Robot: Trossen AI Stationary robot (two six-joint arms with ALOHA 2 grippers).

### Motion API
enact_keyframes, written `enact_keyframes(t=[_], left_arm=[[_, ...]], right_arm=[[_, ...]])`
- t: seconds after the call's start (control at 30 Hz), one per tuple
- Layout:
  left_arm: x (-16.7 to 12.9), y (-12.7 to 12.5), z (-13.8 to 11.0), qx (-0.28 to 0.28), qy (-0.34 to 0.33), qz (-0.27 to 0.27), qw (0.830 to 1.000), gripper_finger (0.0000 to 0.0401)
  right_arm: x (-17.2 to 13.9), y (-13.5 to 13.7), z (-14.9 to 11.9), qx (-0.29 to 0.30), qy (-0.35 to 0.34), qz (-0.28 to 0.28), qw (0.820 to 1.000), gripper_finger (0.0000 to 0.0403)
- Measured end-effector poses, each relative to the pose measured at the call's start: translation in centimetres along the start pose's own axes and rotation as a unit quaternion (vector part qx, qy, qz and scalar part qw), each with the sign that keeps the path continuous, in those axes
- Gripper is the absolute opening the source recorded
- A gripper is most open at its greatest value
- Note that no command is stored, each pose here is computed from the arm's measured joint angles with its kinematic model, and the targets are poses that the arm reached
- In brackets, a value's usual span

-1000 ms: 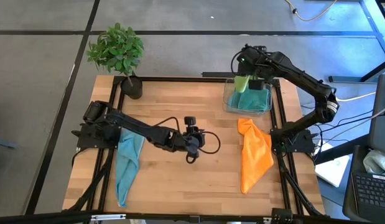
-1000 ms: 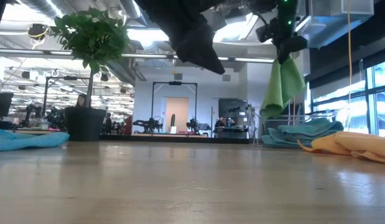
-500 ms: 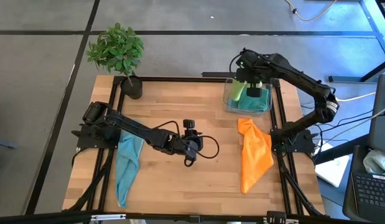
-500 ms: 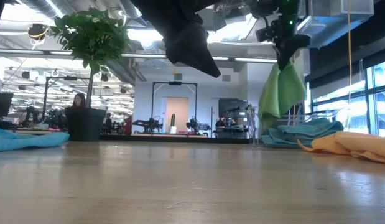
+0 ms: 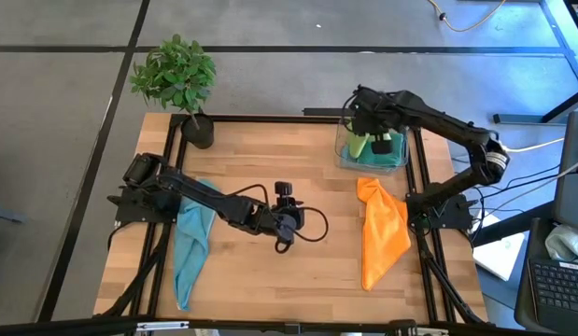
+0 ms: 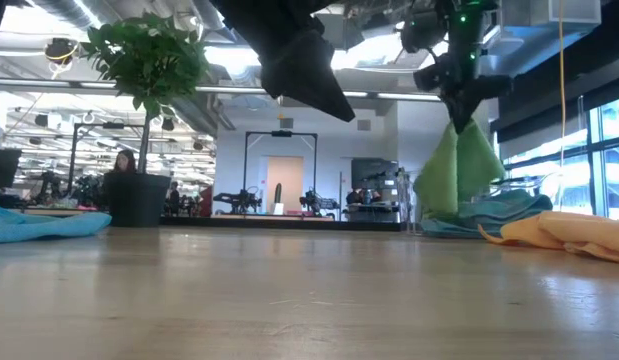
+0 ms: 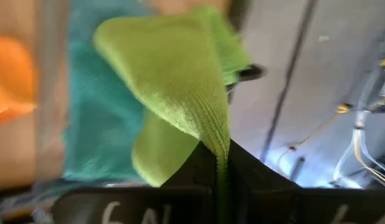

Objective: Fold microfiber towels
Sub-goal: Put the folded green microfiber towel into the transparent bin

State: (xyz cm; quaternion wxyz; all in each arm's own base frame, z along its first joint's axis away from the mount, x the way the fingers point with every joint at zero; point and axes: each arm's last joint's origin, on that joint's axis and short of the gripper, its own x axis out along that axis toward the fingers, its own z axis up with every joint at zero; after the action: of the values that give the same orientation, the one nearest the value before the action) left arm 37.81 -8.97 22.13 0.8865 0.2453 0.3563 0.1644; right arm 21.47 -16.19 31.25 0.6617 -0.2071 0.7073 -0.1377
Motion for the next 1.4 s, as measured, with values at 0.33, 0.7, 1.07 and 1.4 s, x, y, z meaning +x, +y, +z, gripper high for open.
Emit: enact_keyframes(t=[0.33,0.7,1.07,1.4], left_arm=[[0.4,0.5,-0.5,-0.004,0.020,0.004,1.000,0.0093],[0.0,-0.1,-0.5,-0.003,0.020,-0.003,1.000,0.0093],[0.0,-0.2,-0.6,-0.003,0.025,-0.004,1.000,0.0093],[1.6,0.7,0.8,-0.089,-0.047,-0.051,0.994,0.0093]], right_arm=[[-2.4,0.5,0.6,-0.036,-0.070,-0.020,0.997,0.0011],[4.3,2.8,-0.5,-0.088,0.162,-0.164,0.969,0.0011],[3.4,6.4,0.0,-0.119,0.033,-0.045,0.991,0.0011],[3.4,6.5,-0.6,-0.058,0.073,-0.061,0.994,0.0011]])
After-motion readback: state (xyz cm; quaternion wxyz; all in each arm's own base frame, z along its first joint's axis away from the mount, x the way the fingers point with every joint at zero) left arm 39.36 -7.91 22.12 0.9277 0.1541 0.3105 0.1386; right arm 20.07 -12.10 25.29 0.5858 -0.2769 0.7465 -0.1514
